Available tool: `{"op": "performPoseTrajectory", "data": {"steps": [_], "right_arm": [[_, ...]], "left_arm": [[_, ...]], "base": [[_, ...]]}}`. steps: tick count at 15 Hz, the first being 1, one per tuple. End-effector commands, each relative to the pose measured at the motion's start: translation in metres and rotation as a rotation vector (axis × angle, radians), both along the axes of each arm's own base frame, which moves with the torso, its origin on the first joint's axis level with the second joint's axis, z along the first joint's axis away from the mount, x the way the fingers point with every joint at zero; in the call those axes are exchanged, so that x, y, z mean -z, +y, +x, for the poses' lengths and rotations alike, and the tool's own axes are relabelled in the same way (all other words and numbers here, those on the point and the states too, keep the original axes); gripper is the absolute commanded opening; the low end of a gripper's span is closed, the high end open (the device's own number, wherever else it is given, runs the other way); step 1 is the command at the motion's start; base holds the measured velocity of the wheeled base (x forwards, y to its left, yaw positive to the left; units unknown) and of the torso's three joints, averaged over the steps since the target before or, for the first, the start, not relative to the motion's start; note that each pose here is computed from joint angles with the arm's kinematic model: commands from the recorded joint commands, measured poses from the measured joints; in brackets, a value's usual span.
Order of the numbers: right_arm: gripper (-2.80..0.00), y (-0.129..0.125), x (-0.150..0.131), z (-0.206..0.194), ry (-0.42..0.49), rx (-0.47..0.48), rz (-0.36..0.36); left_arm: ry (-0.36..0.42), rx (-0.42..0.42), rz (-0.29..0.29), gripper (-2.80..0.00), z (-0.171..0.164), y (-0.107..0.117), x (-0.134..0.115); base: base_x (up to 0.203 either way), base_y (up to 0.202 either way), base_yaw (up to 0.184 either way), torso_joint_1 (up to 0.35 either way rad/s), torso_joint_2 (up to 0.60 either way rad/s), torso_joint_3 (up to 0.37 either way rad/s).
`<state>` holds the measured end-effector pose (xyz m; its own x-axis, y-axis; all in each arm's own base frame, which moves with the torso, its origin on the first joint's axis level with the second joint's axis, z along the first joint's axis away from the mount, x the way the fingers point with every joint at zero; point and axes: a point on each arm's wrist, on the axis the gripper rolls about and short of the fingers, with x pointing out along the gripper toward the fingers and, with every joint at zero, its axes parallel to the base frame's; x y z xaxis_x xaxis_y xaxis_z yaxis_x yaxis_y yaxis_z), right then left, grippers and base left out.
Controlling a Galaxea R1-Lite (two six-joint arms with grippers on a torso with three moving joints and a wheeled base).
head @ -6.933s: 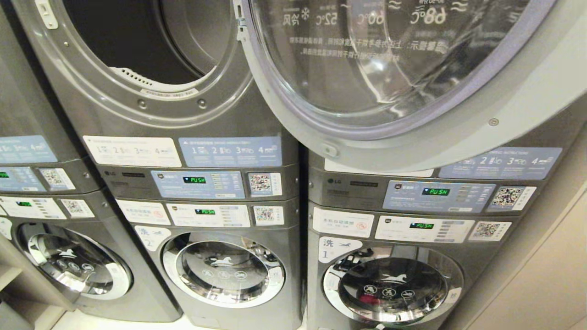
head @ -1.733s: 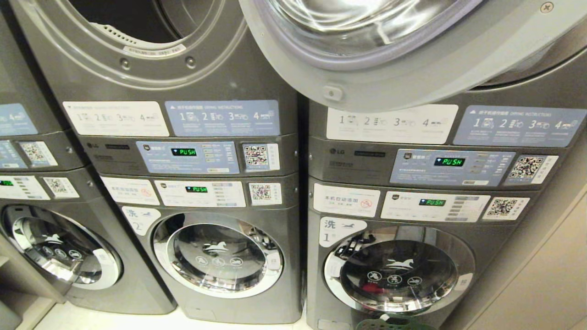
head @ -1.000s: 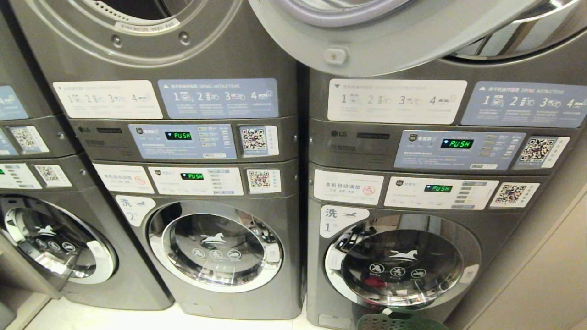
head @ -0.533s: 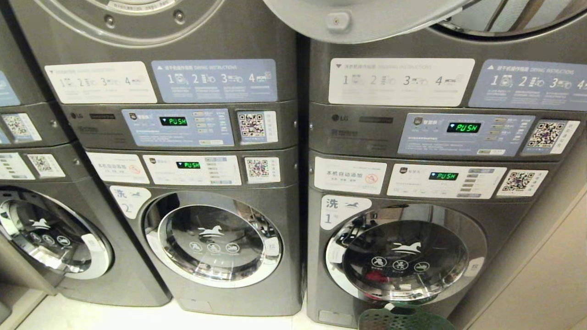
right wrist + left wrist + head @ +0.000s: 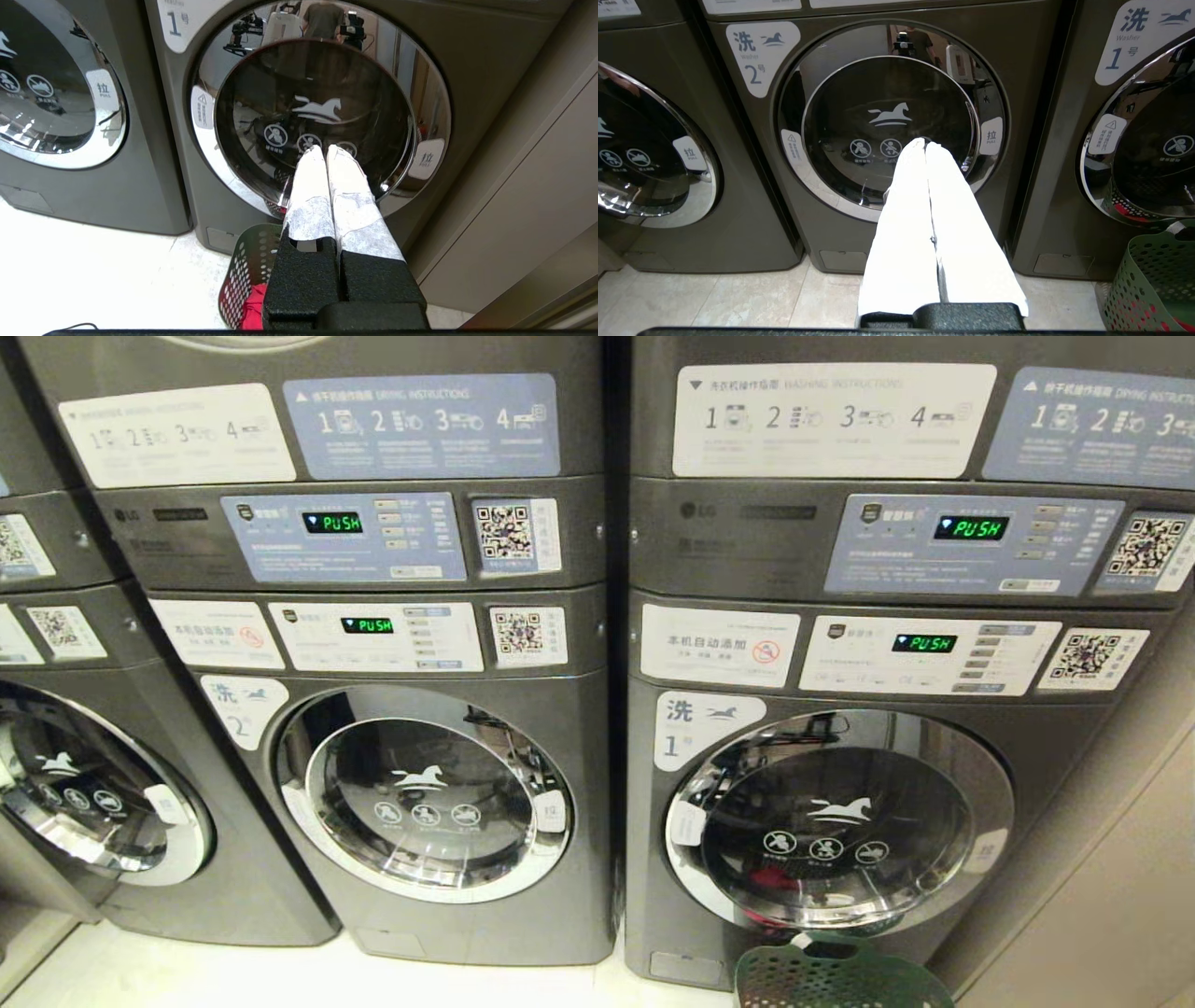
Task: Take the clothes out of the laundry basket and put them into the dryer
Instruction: Take the clothes out of the basket
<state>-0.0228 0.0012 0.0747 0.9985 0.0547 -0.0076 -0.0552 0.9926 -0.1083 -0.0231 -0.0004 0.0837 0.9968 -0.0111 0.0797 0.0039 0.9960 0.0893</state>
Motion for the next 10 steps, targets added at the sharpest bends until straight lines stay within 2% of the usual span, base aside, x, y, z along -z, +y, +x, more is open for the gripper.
{"op": "performPoseTrajectory", "data": {"steps": [1,10], "right_arm": [[-2.80,0.0000,0.0004,0.0001,0.002,-0.001,0.000],[-2.80,-0.0002,0.0004,0.0002,0.005,0.009,0.034]], "left_arm": [[0.029,0.000,0.000,-2.80,0.0024,0.0000,0.0089],[0.031,0.000,0.000,-2.80,0.0025,0.0000,0.0093]], "base": [[0.000,0.000,0.000,-0.207,0.54,0.308],[0.000,0.000,0.000,-0.182,0.50,0.311]]}}
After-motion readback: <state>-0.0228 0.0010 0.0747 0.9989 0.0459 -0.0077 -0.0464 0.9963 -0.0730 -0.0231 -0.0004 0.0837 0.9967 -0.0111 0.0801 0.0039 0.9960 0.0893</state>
